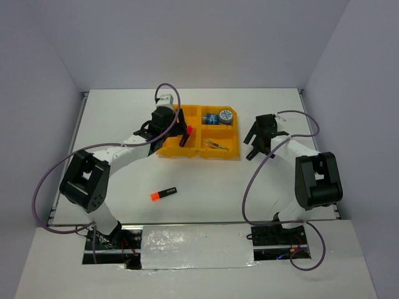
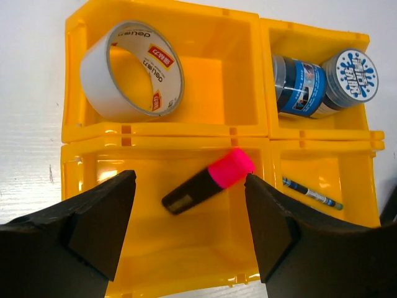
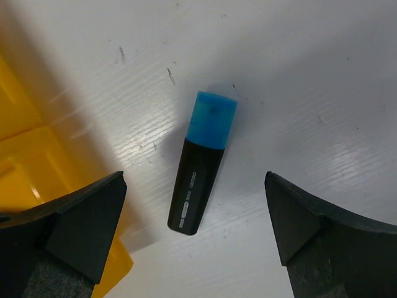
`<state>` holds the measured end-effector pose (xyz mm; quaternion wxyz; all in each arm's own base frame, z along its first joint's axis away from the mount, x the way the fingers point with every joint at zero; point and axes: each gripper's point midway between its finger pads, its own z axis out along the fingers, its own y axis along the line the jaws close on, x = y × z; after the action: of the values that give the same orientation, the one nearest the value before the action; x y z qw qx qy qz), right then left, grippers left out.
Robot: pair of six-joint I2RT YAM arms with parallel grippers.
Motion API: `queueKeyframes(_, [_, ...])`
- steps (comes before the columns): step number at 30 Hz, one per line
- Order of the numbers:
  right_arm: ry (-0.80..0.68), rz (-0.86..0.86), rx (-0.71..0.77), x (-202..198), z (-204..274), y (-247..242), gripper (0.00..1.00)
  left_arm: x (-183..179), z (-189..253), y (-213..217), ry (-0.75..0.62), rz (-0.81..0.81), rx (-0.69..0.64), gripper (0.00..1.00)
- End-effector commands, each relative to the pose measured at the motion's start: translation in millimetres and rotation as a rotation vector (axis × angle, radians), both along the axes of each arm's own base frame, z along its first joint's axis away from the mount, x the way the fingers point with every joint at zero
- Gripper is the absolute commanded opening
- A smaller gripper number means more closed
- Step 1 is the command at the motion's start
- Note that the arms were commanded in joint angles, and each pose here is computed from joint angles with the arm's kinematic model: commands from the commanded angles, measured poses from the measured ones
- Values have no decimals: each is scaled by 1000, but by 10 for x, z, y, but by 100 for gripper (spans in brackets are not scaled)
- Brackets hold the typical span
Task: Sort the stationery into containers
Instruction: Place the pen in the storage box, then pick up the pen from the center of the board.
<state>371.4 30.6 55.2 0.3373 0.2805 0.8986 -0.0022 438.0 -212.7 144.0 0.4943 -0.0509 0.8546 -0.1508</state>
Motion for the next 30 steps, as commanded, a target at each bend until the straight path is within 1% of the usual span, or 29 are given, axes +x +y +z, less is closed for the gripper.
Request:
queueKeyframes(1, [-13, -11, -2, 195, -32, -14, 100, 64, 257, 11, -68, 33, -16, 83])
queueKeyframes(4, [17, 3, 7, 244, -131, 21, 97, -15, 410, 81, -79, 53, -15, 84])
queueKeyframes(7, [31, -3, 14, 243, -165, 19, 91, -181, 658, 169, -107, 77, -25, 87])
queueKeyframes(8, [38, -7, 15, 213, -186, 10, 84, -256, 834, 211, -138, 89, -36, 87])
queueKeyframes(9, [33, -8, 17, 205, -175, 16, 79, -324, 837, 257, -123, 99, -27, 88])
queueKeyframes(10, [35, -9, 20, 182, -200, 13, 68, -391, 855, 327, -111, 119, -11, 88])
queueKeyframes(11, [44, -9, 26, 167, -227, 13, 61, -476, 994, 375, -122, 136, -36, 89])
queueKeyframes(12, [54, -8, 33, 155, -254, 16, 55, -538, 1015, 419, -112, 146, -36, 89])
queueKeyframes(13, [61, -1, 46, 147, -269, 39, 45, -640, 971, 475, -80, 151, -23, 90])
queueKeyframes(14, [66, -2, 55, 140, -294, 38, 41, -734, 1089, 522, -97, 152, -44, 90])
queueKeyframes(16, [76, 8, 74, 127, -331, 68, 40, -884, 1015, 579, -74, 151, -55, 91])
queueKeyframes(17, [80, 6, 78, 127, -339, 48, 40, -986, 1069, 629, -83, 148, -67, 91])
queueKeyframes(18, [91, 13, 79, 118, -363, 57, 40, -1068, 936, 661, -58, 145, -58, 92])
queueKeyframes(24, [138, 61, 63, 139, -372, 69, 40, -1462, 680, 799, -12, 118, -77, 92])
queueKeyframes(27, [166, 87, 43, 116, -376, 56, 36, -1593, 605, 806, -18, 82, -95, 92])
queueKeyframes(29, [178, 111, 36, 101, -382, 59, 38, -1664, 525, 851, 0, 85, -84, 92])
queueKeyframes(30, [186, 123, 31, 90, -386, 59, 47, -1686, 501, 859, 8, 82, -79, 92])
